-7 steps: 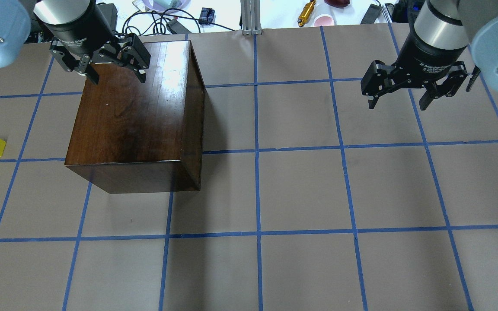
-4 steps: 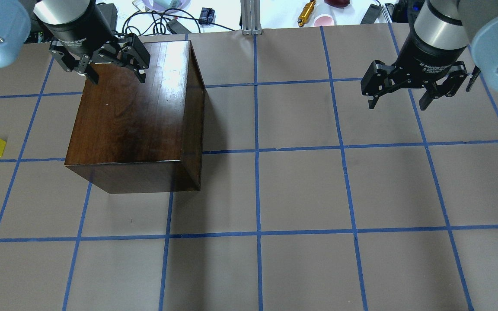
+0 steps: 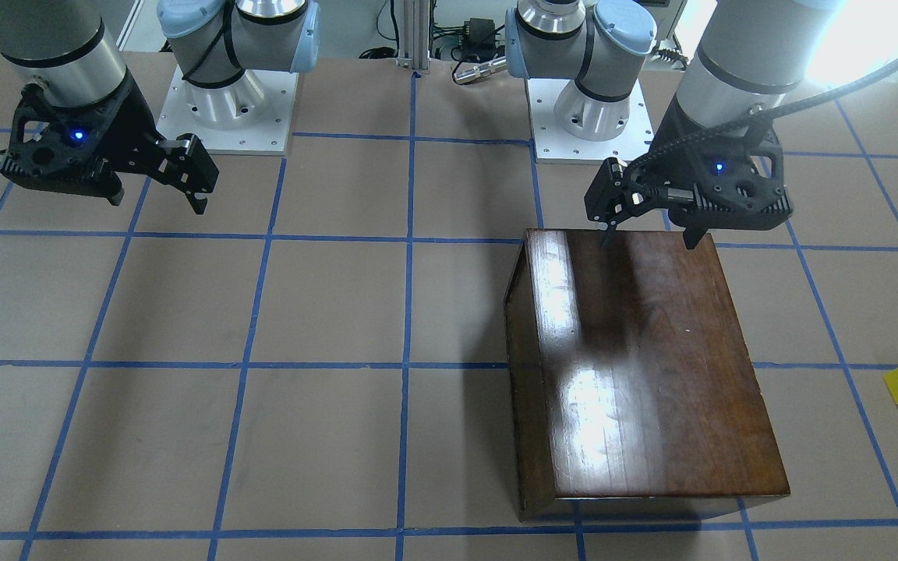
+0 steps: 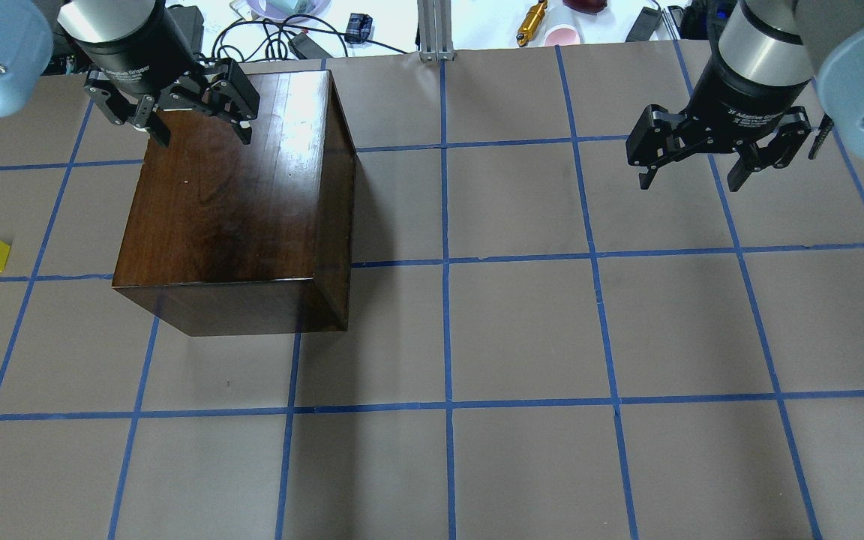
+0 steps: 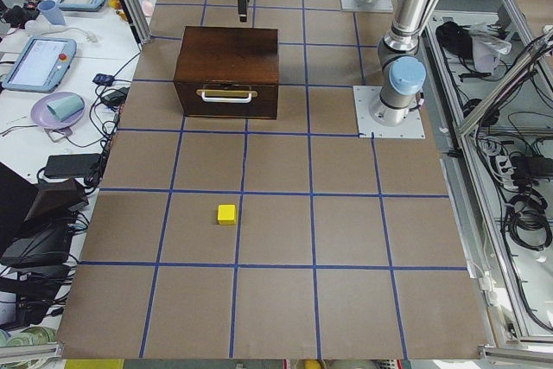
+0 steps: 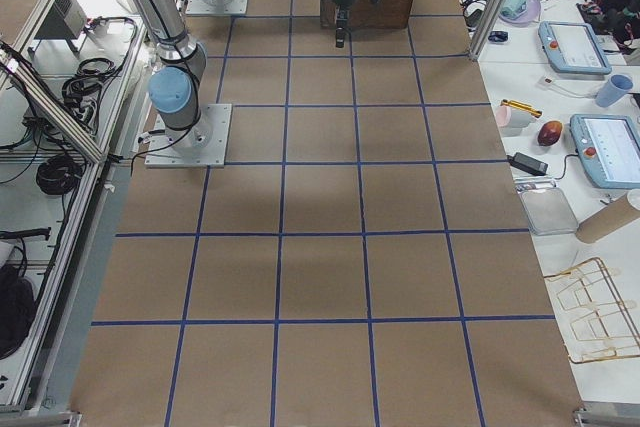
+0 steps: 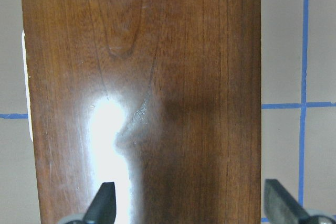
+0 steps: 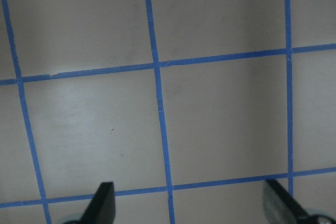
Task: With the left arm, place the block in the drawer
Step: 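Move the left gripper off the cabinet top toward the drawer side, then lower the left gripper to the white drawer handle and grasp it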
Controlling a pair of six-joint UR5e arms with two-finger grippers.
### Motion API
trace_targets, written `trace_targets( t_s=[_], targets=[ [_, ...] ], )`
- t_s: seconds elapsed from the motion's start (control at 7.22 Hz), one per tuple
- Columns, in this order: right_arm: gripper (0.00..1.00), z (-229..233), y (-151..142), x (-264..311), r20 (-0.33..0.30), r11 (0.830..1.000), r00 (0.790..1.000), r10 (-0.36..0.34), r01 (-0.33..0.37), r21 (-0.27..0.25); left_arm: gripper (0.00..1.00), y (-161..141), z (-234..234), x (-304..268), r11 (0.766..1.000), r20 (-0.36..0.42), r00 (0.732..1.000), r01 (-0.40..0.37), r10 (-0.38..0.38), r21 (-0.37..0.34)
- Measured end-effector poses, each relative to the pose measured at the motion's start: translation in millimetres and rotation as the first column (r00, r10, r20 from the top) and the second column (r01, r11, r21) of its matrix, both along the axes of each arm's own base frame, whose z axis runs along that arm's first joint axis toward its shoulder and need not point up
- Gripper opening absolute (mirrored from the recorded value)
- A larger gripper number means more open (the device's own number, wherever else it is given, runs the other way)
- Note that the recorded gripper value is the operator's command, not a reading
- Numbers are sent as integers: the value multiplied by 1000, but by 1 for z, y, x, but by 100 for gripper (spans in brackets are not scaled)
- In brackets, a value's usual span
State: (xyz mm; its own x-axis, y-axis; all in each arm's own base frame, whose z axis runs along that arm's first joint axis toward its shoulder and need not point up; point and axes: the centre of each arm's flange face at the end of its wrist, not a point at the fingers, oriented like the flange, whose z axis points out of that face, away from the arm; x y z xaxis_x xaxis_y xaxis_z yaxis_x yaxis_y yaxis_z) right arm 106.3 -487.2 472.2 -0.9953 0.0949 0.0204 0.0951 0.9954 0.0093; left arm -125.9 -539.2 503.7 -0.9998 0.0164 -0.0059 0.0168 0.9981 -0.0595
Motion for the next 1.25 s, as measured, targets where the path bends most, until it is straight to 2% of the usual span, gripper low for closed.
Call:
trace_targets(
  t_s=[0.55,0.69,1.25],
  targets=[
    [100,0,0,0,0,1000,1000,0,0,0,100,-10,0,22,1000,-5,1000,-18,18,-1],
    [100,0,0,0,0,1000,1000,0,0,0,100,-17,-6,46,1000,-9,1000,-22,22,8],
    [100,0,0,0,-1,1000,1000,0,0,0,100,-44,-43,183,996,-30,997,69,-68,54]
  ],
)
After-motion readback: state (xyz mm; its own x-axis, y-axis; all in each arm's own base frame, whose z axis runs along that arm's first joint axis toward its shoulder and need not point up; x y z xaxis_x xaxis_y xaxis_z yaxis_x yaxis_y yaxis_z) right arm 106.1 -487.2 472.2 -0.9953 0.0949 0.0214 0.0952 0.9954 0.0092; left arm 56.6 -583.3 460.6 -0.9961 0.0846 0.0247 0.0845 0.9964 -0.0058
